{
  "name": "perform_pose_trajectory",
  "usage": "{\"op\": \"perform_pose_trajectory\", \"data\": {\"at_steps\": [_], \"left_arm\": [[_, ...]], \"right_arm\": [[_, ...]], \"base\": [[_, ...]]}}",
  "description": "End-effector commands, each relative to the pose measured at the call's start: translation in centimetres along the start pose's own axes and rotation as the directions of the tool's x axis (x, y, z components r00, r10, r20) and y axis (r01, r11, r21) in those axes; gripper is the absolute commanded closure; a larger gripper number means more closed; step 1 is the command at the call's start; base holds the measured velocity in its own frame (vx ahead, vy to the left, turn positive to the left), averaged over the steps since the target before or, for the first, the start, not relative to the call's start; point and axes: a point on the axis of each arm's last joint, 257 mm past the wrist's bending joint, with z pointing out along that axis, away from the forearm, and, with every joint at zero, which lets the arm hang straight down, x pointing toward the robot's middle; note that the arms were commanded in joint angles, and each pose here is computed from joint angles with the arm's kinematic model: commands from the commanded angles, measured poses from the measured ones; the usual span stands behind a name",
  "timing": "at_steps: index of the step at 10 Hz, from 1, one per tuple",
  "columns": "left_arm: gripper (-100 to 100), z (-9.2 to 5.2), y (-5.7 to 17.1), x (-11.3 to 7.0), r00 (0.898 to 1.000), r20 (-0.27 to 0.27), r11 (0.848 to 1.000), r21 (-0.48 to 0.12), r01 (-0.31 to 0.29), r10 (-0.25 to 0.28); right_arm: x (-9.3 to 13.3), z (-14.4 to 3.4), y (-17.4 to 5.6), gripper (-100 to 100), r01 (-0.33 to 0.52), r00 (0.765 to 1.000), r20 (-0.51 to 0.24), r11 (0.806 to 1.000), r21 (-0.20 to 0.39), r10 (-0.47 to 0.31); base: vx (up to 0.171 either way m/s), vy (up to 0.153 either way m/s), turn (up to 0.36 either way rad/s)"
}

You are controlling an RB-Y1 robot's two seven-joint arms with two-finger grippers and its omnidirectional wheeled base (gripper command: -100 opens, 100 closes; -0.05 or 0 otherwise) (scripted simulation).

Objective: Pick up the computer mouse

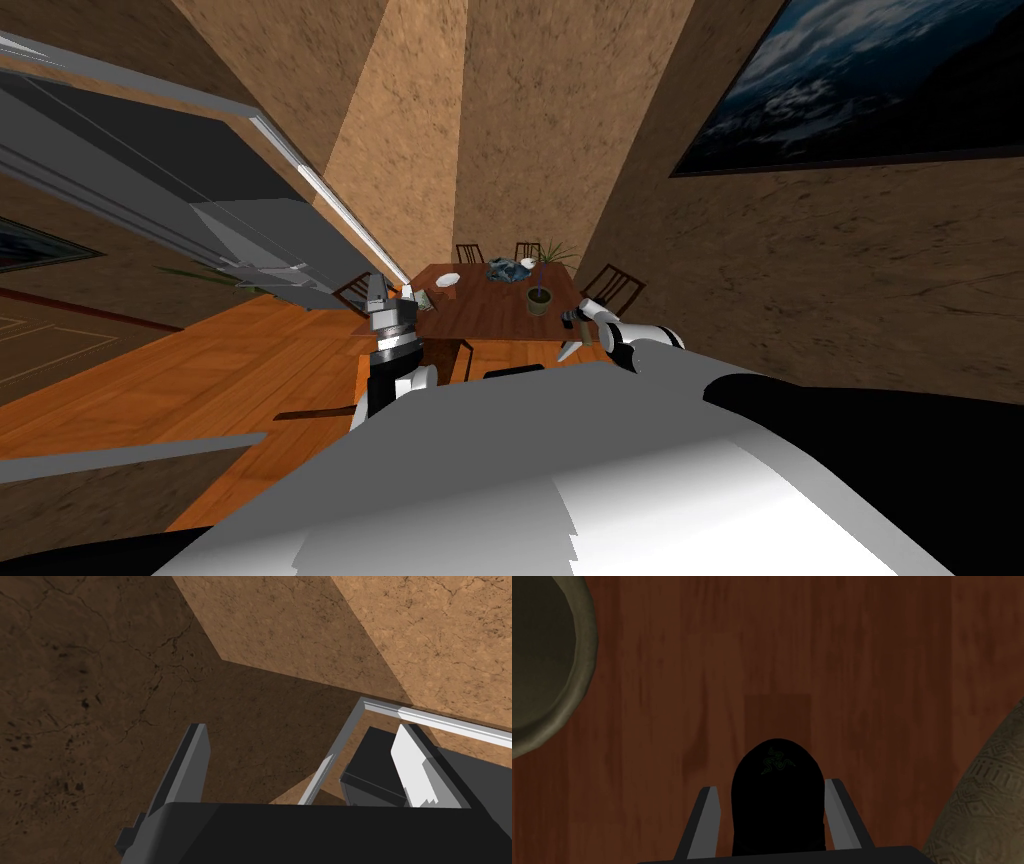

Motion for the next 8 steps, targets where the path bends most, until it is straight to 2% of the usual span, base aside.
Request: {"op": "perform_pose_trajectory", "data": {"at_steps": [1,4,5,6,8], "left_arm": [[0,0.0,0.0,0.0,1.000,0.000,1.000,0.000,0.000,0.000],[0,0.0,0.0,0.0,1.000,0.000,1.000,0.000,0.000,0.000],[0,0.0,0.0,0.0,1.000,0.000,1.000,0.000,0.000,0.000],[0,0.0,0.0,0.0,1.000,0.000,1.000,0.000,0.000,0.000],[0,0.0,0.0,0.0,1.000,0.000,1.000,0.000,0.000,0.000]], "right_arm": [[0.0,0.0,0.0,100,0.000,1.000,0.000,1.000,0.000,0.000],[0.0,0.0,0.0,100,-0.001,1.000,-0.001,1.000,0.001,0.001],[0.0,0.0,0.0,0,0.000,1.000,0.000,1.000,0.001,0.000],[-1.0,0.5,-1.5,100,0.011,0.999,0.033,1.000,0.016,-0.011],[-1.0,0.5,-1.5,100,0.011,0.999,0.033,1.000,0.016,-0.011]], "base": [[0.000,0.000,0.000],[0.000,0.000,0.000],[0.000,0.000,0.000],[0.010,-0.024,-0.145],[0.004,-0.016,-0.054]]}}
